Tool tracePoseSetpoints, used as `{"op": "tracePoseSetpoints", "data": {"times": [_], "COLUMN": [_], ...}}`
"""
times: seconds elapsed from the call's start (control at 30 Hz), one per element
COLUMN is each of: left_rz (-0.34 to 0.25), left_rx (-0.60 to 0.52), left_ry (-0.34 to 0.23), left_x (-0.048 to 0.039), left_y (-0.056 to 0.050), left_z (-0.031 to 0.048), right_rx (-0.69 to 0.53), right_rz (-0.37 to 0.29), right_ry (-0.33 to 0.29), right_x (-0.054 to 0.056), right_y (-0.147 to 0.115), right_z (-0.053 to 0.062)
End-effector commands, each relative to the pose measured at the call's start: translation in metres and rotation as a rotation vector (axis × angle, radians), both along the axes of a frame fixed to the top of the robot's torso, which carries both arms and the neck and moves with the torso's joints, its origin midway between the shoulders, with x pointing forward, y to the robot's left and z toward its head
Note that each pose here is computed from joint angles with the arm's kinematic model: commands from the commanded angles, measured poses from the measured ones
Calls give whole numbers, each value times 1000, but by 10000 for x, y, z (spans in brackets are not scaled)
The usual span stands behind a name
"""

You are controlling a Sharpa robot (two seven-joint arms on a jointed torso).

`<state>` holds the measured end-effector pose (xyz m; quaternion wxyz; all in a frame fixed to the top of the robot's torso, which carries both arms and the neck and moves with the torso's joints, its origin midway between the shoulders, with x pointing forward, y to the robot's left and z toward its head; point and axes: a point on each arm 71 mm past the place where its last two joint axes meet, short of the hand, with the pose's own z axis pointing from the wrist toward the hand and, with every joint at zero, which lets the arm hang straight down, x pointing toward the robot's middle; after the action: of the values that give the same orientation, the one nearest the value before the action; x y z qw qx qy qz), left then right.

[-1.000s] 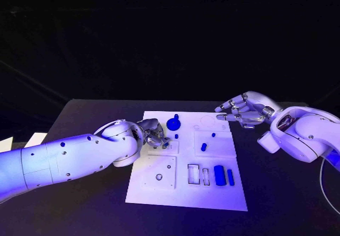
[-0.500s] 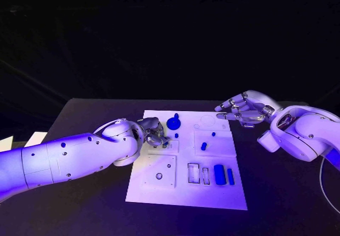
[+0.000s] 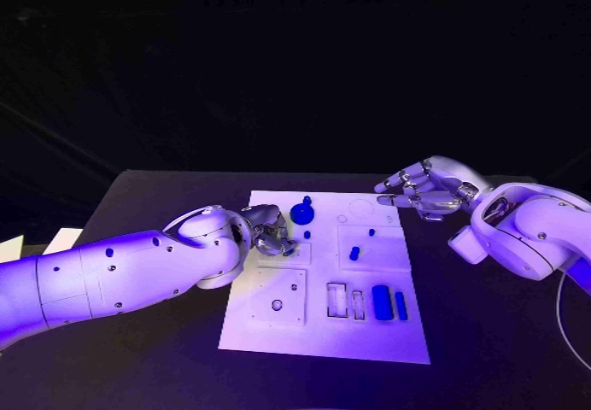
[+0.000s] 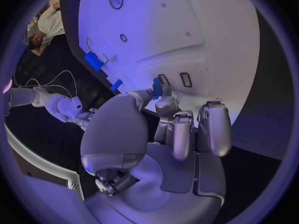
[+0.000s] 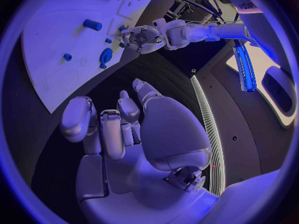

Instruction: Assemble the parts on the task board

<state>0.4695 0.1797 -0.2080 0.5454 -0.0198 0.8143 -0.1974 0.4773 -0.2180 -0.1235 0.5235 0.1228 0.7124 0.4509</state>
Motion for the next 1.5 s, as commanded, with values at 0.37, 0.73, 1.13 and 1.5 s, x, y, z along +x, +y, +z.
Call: {"op": "tracePoseSetpoints", "data": {"times": [0.37,0.73,1.13,1.5], "left_rz": [-61,-74,-90,-97], "left_rx": [56,70,79,85], "left_ry": [12,13,20,28], "left_x": [-32,-43,-62,-77], "left_y": [-26,-31,-30,-26], "left_z": [-42,-45,-48,-50], "right_rx": [3,4,4,3], "right_rz": [17,16,15,14], "right_ry": [1,2,3,5], "right_x": [-3,-2,-2,-3], "right_y": [12,6,-4,-10], "right_z": [-9,-13,-19,-25]}}
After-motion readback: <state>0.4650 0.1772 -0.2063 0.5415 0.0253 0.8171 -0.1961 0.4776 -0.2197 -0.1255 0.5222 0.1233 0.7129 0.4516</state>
